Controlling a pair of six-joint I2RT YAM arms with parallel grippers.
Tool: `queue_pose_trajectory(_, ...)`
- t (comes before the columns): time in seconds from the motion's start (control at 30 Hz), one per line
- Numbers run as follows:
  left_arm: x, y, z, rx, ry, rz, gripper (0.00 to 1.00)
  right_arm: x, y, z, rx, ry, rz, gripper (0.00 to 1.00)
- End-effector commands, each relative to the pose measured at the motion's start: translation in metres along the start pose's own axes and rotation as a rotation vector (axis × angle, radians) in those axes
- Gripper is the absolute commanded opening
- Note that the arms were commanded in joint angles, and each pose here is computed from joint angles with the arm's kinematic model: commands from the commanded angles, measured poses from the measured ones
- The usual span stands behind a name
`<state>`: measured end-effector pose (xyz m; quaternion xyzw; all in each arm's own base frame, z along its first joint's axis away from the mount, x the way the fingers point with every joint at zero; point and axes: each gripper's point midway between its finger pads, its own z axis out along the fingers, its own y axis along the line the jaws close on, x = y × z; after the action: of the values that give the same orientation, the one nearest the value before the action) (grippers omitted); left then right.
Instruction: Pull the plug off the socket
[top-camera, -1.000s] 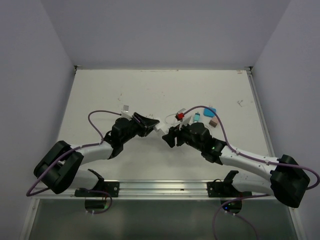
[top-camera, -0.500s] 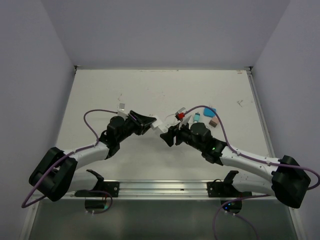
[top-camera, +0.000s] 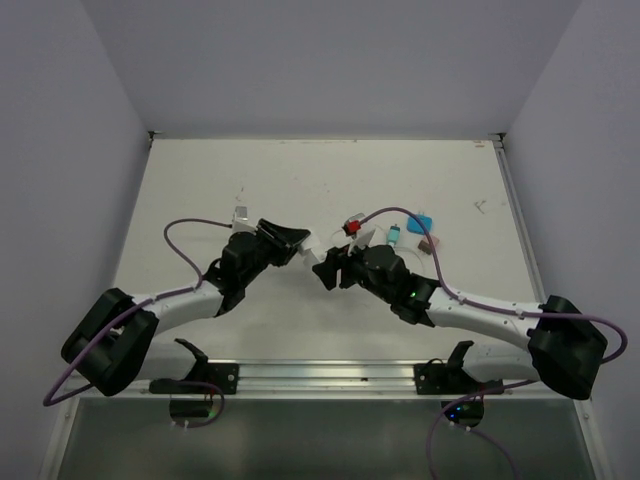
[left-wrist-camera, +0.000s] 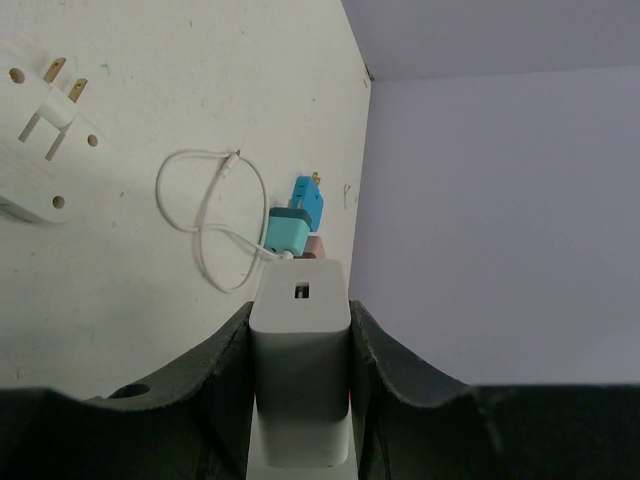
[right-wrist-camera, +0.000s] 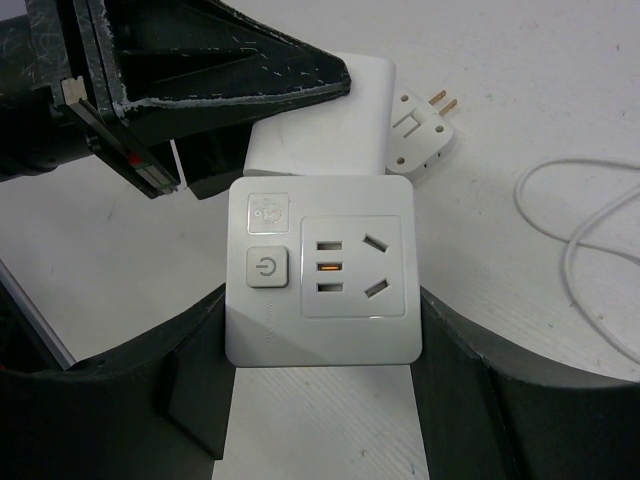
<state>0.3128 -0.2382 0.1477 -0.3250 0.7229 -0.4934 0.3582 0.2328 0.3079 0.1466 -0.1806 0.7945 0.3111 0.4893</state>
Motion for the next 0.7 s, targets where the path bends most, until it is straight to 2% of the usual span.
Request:
queue_pose_trajectory(0.0,-0.124,-0.015,0.005,-0.024,-0.590,-0.001,0.00,0.048,-0.008,-0.017,0.053,0.178,0.012,0.00)
queue_pose_trajectory(0.17,-0.137,-0.024,0.003,-0.024,-0.657,0.027,0.00,0.053,-0.014,-0.027,0.078,0.180,0.033,0.00)
queue_pose_trajectory(0.37,-0.141,-0.030,0.004,-0.024,-0.673,0.053,0.00,0.057,-0.021,-0.033,0.097,0.178,0.029,0.00)
queue_pose_trajectory(0.53,-0.134,-0.022,0.002,-0.023,-0.638,0.050,0.00,0.052,-0.023,-0.031,0.107,0.165,-0.011,0.00)
queue_pose_trajectory(0.63,-0.119,-0.021,0.003,-0.002,-0.558,0.086,0.00,0.047,-0.026,-0.032,0.109,0.153,-0.066,0.00)
queue_pose_trajectory(0.67,-0.114,-0.017,0.002,-0.009,-0.533,0.108,0.03,0.043,-0.028,-0.033,0.118,0.145,-0.075,0.00)
